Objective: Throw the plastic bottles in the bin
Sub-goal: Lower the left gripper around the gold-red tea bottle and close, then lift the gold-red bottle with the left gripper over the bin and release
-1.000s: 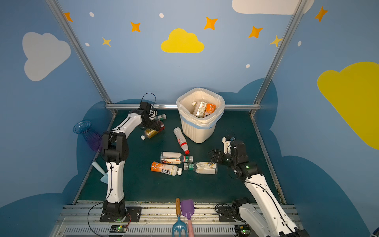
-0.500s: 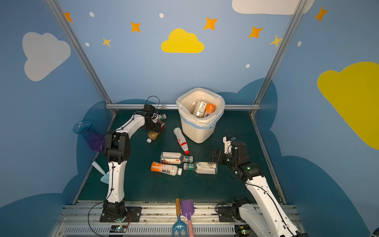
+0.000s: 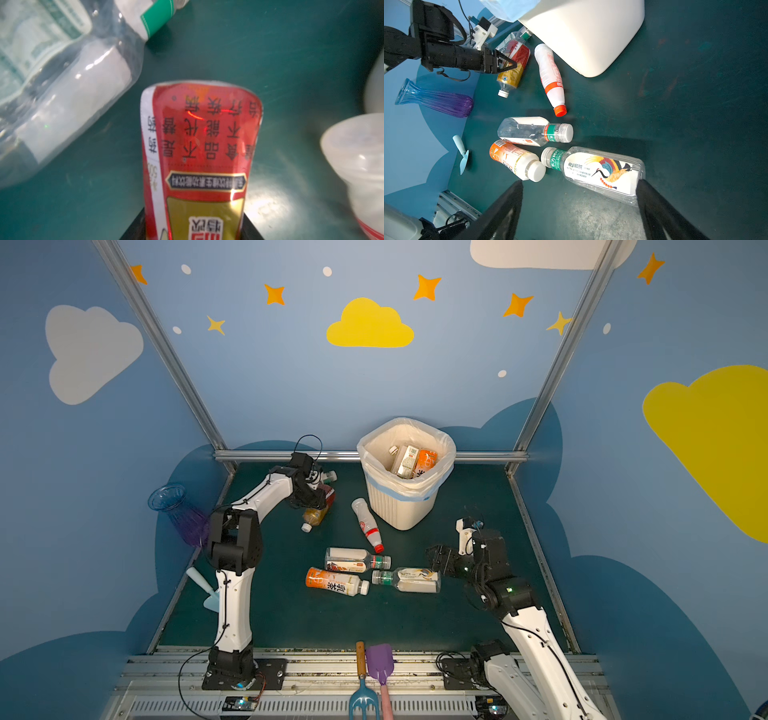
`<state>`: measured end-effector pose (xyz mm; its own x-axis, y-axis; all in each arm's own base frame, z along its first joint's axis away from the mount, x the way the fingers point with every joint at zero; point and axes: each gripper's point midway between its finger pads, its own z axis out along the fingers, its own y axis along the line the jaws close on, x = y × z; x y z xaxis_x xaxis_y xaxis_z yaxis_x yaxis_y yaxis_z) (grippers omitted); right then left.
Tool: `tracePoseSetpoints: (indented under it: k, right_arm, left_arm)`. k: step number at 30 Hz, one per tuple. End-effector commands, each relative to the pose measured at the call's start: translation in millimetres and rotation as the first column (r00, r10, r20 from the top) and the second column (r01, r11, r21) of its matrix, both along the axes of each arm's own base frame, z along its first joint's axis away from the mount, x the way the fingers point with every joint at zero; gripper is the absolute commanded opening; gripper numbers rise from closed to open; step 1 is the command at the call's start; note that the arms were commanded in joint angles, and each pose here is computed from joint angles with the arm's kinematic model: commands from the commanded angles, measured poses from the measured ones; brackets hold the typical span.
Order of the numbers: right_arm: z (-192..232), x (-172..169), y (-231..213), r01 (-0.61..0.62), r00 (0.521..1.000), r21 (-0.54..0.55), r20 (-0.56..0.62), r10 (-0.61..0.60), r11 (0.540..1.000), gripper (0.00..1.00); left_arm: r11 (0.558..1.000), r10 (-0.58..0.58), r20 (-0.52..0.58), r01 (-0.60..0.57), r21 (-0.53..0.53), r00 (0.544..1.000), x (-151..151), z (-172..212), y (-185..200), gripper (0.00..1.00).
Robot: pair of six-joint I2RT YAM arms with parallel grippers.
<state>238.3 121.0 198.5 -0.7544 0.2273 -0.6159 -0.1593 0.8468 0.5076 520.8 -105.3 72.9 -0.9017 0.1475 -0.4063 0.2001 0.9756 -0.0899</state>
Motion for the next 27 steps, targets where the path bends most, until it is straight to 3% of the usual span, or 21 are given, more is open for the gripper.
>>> tracePoseSetpoints:
  k: [1,9,12,14,17,20,23,27]
  right_arm:
    - [7.6,-1.6,-3.2,0.013,1.0,-0.001,0.012,-0.013,1.0,0.86]
    - [7.9,-1.9,-3.7,0.022,1.0,0.008,0.009,-0.022,1.0,0.86]
    - [8.0,0.1,-2.8,0.027,1.0,0.017,0.01,-0.027,0.999,0.86]
    - [7.6,2.3,-1.5,0.029,1.0,0.025,0.008,-0.029,0.999,0.86]
    - [7.1,6.2,1.9,0.023,1.0,0.036,0.002,-0.023,0.999,0.86]
    - [8.1,11.2,5.5,0.016,1.0,0.045,-0.001,-0.015,0.999,0.86]
    - [10.7,15.5,8.9,0.005,1.0,0.049,-0.002,-0.005,0.999,0.86]
    - [14.5,19.6,9.6,-0.001,1.0,0.039,0.002,0.001,0.999,0.86]
  left_arm:
    - [0.991,0.069,0.157,-0.05,-0.123,0.985,5.4,74.0,0.0,0.52]
    - [0.921,0.188,0.373,-0.03,-0.389,0.909,-29.7,193.9,-3.8,0.53]
    - [0.841,0.203,0.513,0.119,-0.528,0.834,-54.3,262.0,-22.2,0.54]
    - [0.786,0.239,0.629,0.233,-0.573,0.74,-75.6,316.3,-29.9,0.55]
    - [0.748,0.259,0.767,0.38,-0.544,0.588,-103.4,382.7,-46.9,0.56]
    - [0.736,0.191,0.842,0.494,-0.463,0.505,-115.1,426.0,-78.0,0.55]
    - [0.715,0.108,0.875,0.575,-0.399,0.472,-103.8,443.3,-118.8,0.55]
    - [0.698,0.026,0.862,0.609,-0.378,0.506,-60.8,434.2,-164.5,0.55]
